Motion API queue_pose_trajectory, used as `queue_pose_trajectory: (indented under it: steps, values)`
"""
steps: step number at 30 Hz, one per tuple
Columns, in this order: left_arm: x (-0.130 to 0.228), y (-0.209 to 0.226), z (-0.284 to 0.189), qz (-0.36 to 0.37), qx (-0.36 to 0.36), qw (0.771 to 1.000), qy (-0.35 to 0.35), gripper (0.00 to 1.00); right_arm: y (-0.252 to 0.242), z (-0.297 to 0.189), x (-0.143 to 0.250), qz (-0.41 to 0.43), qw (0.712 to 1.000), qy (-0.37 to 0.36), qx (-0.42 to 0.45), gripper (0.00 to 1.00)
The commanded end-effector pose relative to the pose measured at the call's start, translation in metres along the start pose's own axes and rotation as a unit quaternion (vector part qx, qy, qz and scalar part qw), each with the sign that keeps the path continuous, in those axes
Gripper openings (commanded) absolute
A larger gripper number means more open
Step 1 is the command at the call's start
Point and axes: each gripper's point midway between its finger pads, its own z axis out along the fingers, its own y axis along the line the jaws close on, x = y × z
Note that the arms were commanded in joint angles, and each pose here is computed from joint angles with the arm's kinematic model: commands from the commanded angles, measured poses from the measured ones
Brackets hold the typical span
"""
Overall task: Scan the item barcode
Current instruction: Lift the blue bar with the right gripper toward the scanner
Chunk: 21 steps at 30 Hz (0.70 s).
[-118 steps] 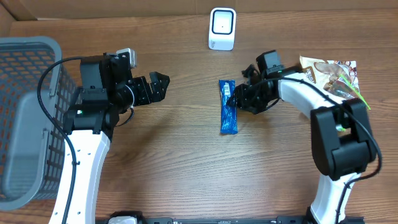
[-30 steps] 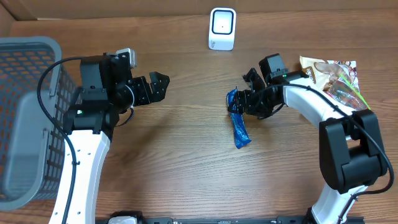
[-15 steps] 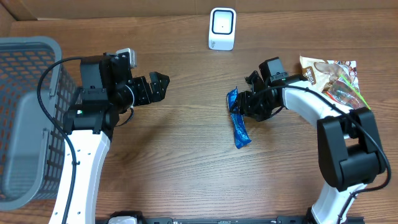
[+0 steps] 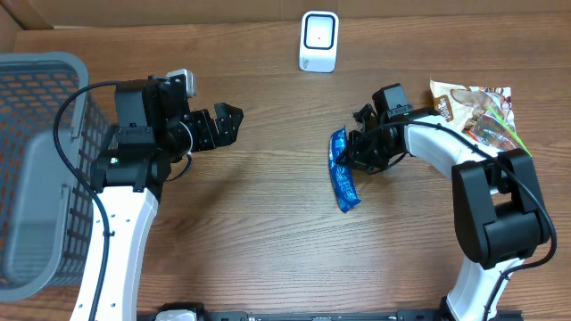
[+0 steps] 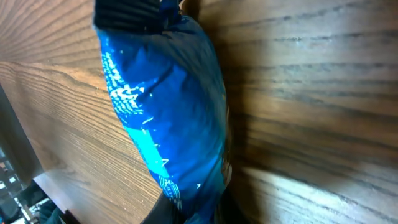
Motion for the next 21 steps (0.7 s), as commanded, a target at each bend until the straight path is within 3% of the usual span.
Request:
queue_pose_trajectory:
  steps: [1,8,14,21]
  values:
    - [-0.004,-0.002,-0.001,0.012,0.0,1.0,-0.004,1.0,-0.002,-0.006,-0.009,-0.002,1.0,-0.012,0.015,0.04]
    - [-0.004,-0.002,-0.001,0.012,0.0,1.0,-0.004,1.0,0.003,-0.066,-0.048,-0.049,0.984,-0.118,0.125,0.04]
    - [-0.004,-0.002,-0.001,0.012,0.0,1.0,-0.004,1.0,0.004,-0.147,-0.097,-0.06,0.929,-0.236,0.278,0.04]
    - [-0.004,-0.002,-0.001,0.012,0.0,1.0,-0.004,1.0,0.032,-0.213,-0.133,-0.098,0.874,-0.332,0.341,0.04]
